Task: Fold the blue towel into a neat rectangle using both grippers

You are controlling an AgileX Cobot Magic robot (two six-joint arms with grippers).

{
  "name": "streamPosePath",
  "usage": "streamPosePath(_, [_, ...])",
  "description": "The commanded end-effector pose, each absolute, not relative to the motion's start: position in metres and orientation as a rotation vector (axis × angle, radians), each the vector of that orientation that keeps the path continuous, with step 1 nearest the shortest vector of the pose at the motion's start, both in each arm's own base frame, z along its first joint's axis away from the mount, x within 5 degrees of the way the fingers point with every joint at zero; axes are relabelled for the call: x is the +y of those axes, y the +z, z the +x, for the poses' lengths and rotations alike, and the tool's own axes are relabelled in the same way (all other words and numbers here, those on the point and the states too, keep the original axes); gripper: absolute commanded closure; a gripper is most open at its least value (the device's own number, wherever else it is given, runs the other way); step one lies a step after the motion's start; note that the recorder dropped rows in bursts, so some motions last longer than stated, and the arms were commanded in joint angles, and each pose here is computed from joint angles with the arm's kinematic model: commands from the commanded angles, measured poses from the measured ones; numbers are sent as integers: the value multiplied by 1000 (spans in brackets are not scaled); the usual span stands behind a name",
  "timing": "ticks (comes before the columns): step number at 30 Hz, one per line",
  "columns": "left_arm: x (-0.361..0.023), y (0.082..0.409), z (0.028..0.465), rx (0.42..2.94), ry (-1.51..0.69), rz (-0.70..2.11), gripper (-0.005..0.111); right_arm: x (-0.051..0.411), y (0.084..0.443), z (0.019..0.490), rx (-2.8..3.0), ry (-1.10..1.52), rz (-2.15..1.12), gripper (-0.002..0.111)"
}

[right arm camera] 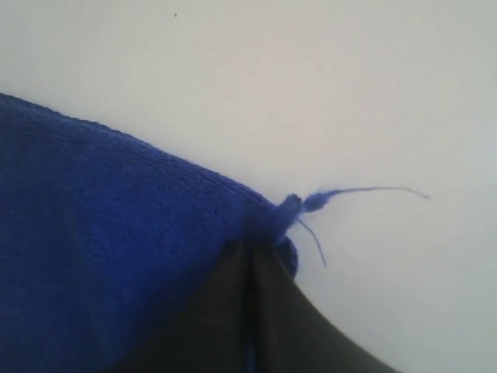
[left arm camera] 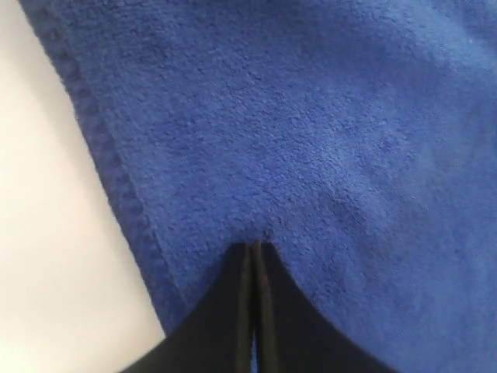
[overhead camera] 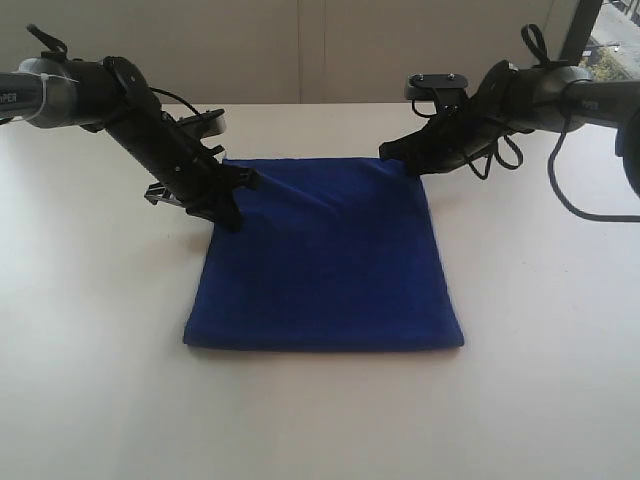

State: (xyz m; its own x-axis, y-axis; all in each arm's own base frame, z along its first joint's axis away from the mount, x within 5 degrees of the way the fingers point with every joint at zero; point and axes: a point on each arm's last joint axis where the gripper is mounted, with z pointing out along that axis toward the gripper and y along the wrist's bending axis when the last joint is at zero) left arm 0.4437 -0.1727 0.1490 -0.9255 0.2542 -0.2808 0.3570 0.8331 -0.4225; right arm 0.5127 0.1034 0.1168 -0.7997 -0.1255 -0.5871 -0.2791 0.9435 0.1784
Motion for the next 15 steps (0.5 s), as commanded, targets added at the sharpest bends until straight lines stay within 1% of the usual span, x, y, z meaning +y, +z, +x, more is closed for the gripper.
streamPosePath(1, [-175,148,442,2809,-727,479,107,99,129,515,2459,293,-323,108])
streamPosePath(7, [-175,148,442,2808,-727,478,107,90,140,515,2458,265,-291,108])
streamPosePath(15, [-175,148,442,2808,-727,478,107,88,139,513,2481,266,-312,108])
